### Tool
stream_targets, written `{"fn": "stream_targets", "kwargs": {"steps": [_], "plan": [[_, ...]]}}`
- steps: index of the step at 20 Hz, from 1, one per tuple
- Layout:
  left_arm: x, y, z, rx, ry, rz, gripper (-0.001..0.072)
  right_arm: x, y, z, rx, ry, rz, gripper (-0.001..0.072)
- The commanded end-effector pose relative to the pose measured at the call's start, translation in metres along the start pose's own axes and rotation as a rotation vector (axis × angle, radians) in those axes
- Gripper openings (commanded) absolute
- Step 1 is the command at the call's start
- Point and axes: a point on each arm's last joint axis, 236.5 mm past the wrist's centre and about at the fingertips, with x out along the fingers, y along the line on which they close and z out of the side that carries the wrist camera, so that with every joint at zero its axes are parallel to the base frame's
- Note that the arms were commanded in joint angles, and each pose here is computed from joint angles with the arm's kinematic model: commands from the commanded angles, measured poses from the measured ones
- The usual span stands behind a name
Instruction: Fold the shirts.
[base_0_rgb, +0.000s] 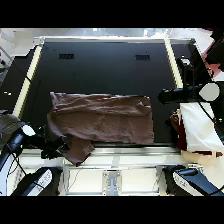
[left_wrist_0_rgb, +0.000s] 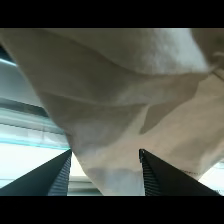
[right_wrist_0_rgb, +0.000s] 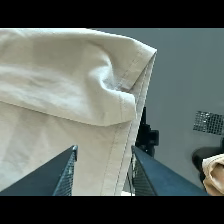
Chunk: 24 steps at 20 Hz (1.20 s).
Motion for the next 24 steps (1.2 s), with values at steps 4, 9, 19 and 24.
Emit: {"fn": "stream_targets", "kwargs": {"steps": [4, 9, 19, 24], "plan": [[0.012, -0.006, 0.002, 0.031, 0.017, 0.006, 0.0008, -0.001, 0.0, 0.0, 0.0, -0.001, 0.0, 0.0398], [0.007, -0.014, 0.005, 0.053, -0.017, -0.024, 0.0014, 0.015, -0.002, -0.078, 0.074, 0.276, -0.001, 0.0398], [-0.011, -0.023, 0.009, 0.1, -0.118, -0.054, 0.0014, 0.079, 0.06, -0.259, 0.554, 0.535, 0.214, 0.0397], [-0.011, -0.023, 0.009, 0.101, -0.119, -0.054, 0.0014, 0.083, 0.051, -0.258, 0.589, 0.523, 0.168, 0.0397]]}}
